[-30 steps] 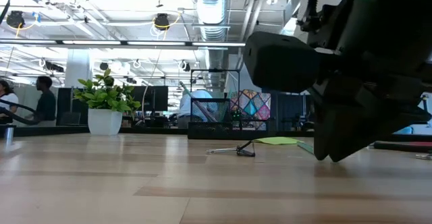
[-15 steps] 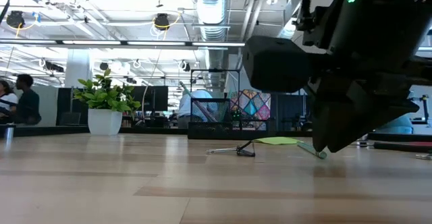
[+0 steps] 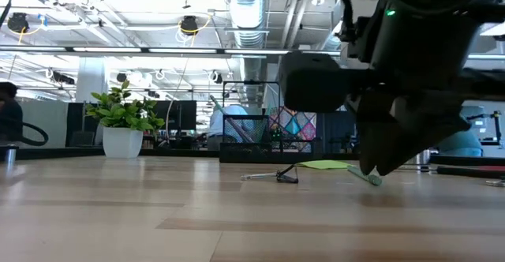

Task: Pick and place office supplies into organizer
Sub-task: Put the blue pencil into the black desk organizer

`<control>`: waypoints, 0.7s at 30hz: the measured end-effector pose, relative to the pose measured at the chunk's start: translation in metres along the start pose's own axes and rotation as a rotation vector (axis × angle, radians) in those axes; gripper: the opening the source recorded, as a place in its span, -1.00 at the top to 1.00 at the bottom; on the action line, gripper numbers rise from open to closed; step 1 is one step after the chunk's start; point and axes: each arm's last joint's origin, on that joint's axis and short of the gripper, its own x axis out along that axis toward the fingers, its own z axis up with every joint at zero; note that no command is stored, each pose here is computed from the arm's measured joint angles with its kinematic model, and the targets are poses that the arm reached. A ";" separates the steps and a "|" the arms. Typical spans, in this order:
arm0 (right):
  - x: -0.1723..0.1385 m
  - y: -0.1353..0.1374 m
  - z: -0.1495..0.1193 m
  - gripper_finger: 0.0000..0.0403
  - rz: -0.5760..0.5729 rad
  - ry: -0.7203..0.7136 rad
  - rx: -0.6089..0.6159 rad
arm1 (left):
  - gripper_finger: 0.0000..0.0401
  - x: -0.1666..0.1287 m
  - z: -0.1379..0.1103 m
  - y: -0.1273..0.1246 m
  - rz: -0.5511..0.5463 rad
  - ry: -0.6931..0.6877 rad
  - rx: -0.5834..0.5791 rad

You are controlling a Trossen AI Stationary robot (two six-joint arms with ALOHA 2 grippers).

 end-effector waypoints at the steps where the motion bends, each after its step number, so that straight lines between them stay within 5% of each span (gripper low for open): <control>1: 0.003 0.001 0.000 0.71 0.001 0.010 0.009 | 1.00 0.000 0.000 0.000 0.000 0.000 0.000; 21: 0.006 -0.014 -0.022 0.71 0.050 0.030 -0.009 | 1.00 0.000 0.000 0.000 -0.002 0.003 0.001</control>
